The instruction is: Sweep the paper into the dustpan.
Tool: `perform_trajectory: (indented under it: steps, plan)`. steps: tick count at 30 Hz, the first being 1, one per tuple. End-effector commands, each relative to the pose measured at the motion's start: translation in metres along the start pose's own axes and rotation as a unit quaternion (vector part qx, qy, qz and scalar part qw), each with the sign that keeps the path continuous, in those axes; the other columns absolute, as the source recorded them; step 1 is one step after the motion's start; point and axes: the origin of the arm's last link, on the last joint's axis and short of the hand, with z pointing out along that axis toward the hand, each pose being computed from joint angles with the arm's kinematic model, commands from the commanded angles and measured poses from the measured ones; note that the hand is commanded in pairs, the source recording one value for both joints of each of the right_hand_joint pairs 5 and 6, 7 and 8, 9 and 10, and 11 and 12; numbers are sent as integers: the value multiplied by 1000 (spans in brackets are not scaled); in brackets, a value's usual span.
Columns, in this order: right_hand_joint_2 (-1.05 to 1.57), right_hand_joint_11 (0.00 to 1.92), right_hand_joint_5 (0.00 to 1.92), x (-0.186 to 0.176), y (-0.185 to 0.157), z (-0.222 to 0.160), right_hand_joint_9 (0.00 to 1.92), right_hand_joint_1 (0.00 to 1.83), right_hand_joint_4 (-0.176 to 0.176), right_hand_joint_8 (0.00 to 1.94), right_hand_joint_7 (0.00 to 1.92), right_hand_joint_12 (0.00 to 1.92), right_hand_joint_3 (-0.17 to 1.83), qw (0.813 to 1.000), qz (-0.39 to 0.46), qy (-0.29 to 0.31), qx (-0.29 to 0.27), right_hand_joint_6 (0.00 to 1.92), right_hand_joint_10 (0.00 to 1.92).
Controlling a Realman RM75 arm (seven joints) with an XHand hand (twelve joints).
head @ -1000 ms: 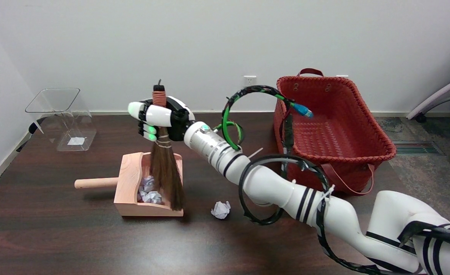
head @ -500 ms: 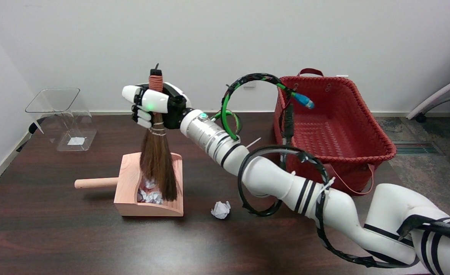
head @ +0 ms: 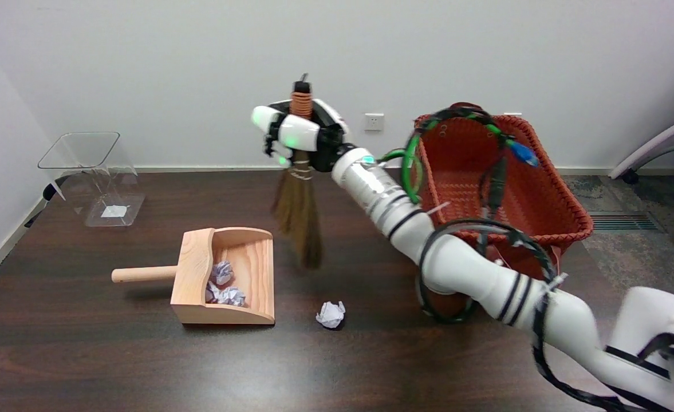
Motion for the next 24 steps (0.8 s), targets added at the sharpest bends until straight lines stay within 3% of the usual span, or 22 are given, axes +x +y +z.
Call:
perform_trajectory:
  steps: [1,8,16,24]
  plan:
    - [1440,1750,1920,40,-35,-94,1920,1112,0,1920,1920,1750,1098,980,-156,118,48,1920,1920]
    - [1448,1749,1920,-6,-13,-114,1920,1111,0,1920,1920,1749,1099,981,-162,102,31,1920,1920]
    - [1458,1746,1920,-43,-4,-133,1920,1109,0,1920,1920,1746,1100,970,-214,109,45,1920,1920]
    - [1476,1742,1920,-61,10,-158,1920,1107,0,1920,1920,1742,1083,916,-364,165,29,1920,1920]
